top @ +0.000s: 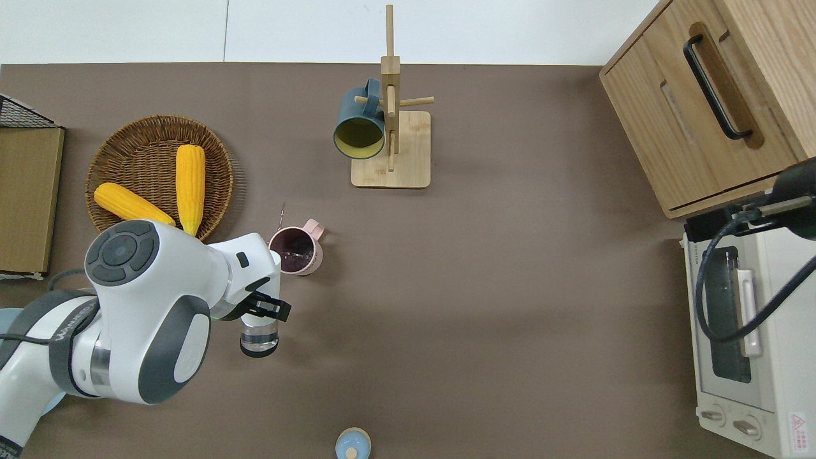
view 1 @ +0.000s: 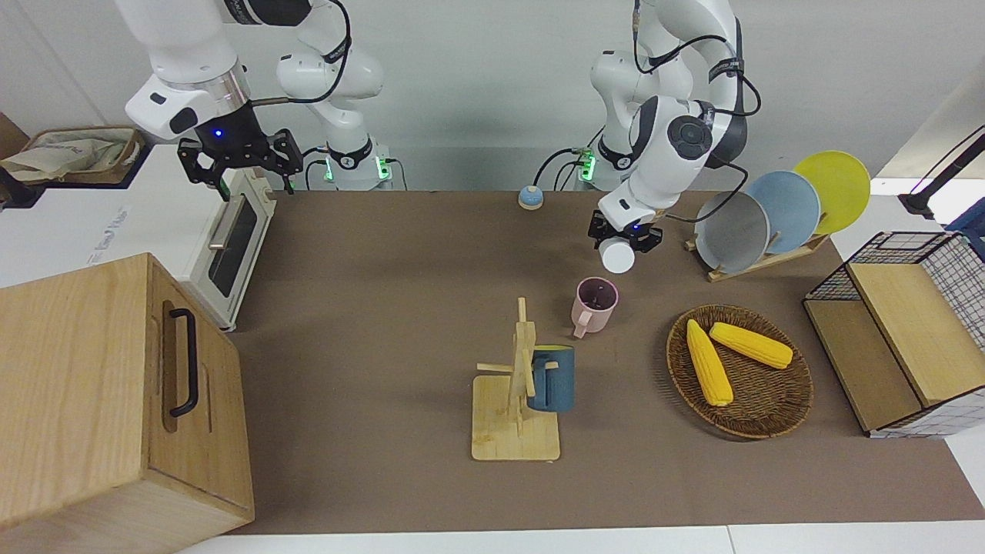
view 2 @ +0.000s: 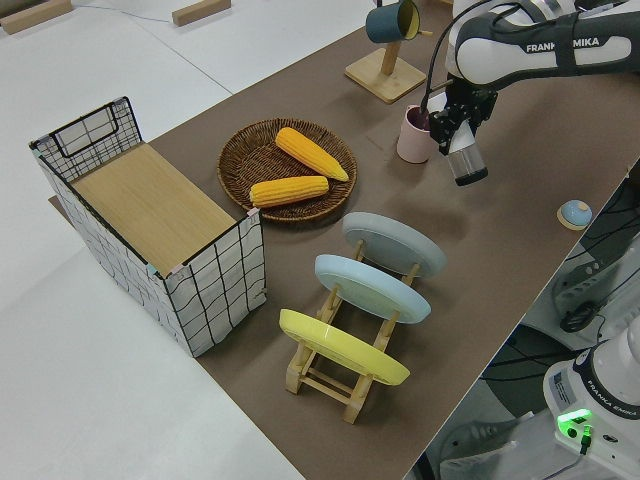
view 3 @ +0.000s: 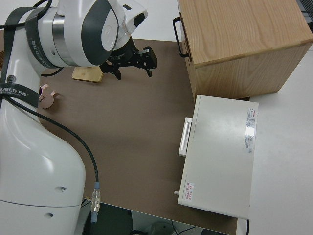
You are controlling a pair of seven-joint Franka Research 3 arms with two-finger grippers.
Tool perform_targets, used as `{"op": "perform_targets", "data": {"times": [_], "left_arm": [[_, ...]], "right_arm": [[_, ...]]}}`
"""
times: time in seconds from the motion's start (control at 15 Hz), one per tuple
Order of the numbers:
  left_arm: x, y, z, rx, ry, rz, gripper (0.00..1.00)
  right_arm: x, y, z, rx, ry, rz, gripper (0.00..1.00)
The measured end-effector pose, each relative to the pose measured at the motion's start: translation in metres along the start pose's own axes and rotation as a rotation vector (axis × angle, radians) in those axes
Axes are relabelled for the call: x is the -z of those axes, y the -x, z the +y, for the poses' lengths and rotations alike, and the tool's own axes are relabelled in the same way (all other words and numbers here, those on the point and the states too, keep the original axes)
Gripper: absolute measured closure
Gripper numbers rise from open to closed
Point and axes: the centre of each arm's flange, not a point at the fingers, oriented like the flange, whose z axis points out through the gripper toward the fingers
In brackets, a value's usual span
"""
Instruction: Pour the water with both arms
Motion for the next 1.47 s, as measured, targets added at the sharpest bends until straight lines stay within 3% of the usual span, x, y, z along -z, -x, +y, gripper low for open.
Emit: {"op": "perform_targets", "data": {"times": [0.67, 1.47], "left_arm": [[0.004, -0.001, 0.001, -0.001, 0.000, -0.010, 0.36], [0.010, -0.010, 0.002, -0.003, -0.008, -0.074, 0.36]], "right_arm": [[0.000, 0.000, 0.000, 0.000, 0.000, 0.000, 0.01], [0.000, 0.000, 0.000, 0.000, 0.000, 0.000, 0.01]]}}
